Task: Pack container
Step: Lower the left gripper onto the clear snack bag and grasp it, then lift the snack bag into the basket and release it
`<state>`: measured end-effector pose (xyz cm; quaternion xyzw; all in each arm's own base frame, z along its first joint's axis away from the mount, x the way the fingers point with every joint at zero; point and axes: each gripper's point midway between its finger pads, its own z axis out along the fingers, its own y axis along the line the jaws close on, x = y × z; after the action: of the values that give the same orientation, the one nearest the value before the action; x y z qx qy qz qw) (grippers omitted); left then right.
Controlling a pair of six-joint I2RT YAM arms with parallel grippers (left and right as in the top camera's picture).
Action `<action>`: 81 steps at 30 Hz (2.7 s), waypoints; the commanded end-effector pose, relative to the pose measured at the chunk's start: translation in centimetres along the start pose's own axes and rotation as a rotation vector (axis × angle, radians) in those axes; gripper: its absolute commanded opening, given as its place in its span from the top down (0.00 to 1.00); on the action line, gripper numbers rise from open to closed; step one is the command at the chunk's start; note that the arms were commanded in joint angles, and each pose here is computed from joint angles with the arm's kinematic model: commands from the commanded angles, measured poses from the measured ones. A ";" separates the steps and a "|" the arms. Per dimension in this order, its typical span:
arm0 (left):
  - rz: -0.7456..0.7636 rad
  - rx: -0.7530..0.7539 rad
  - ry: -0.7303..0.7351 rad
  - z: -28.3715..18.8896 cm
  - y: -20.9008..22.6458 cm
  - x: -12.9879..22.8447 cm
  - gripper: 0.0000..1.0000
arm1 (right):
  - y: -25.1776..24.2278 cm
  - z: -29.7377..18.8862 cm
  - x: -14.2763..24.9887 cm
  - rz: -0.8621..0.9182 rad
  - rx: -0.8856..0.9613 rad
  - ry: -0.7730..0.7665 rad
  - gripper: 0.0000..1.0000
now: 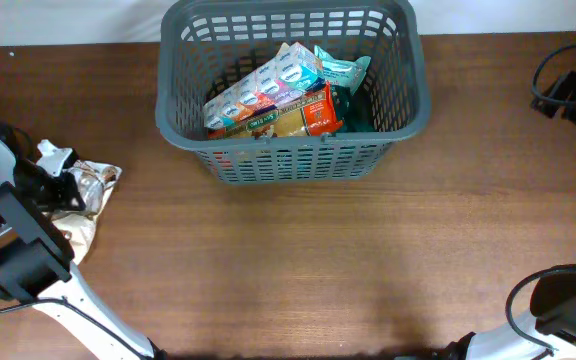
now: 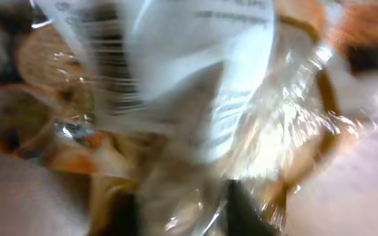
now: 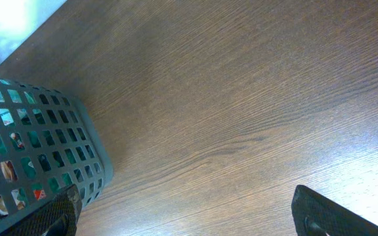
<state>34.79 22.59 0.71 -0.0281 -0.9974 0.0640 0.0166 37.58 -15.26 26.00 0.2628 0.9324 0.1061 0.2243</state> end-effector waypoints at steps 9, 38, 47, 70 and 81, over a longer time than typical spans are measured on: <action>0.013 0.135 -0.031 0.5 -2.0 -0.9 0.98 | 0.2 -0.4 0.2 -0.004 0.003 -0.001 0.01; 0.960 -0.203 -1.343 -48.4 -35.2 -6.8 0.98 | 0.2 -0.4 0.3 -0.003 0.003 0.002 0.01; 1.254 -0.252 -0.902 -36.3 -43.5 -7.1 0.99 | 0.2 -0.4 0.3 -0.004 0.003 0.001 0.01; 0.976 -0.176 -0.495 -21.4 -44.2 -11.7 0.01 | 0.2 -0.4 0.3 -0.003 0.004 0.002 0.01; 0.381 -0.181 -0.882 -36.4 -35.5 -10.2 0.01 | 0.4 -0.4 0.0 -0.010 -0.006 -0.012 0.01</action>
<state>46.36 -13.60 34.34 -0.3120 -0.8846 -0.0187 -0.3462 37.72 -15.33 26.07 0.2620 0.9319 0.1054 0.2277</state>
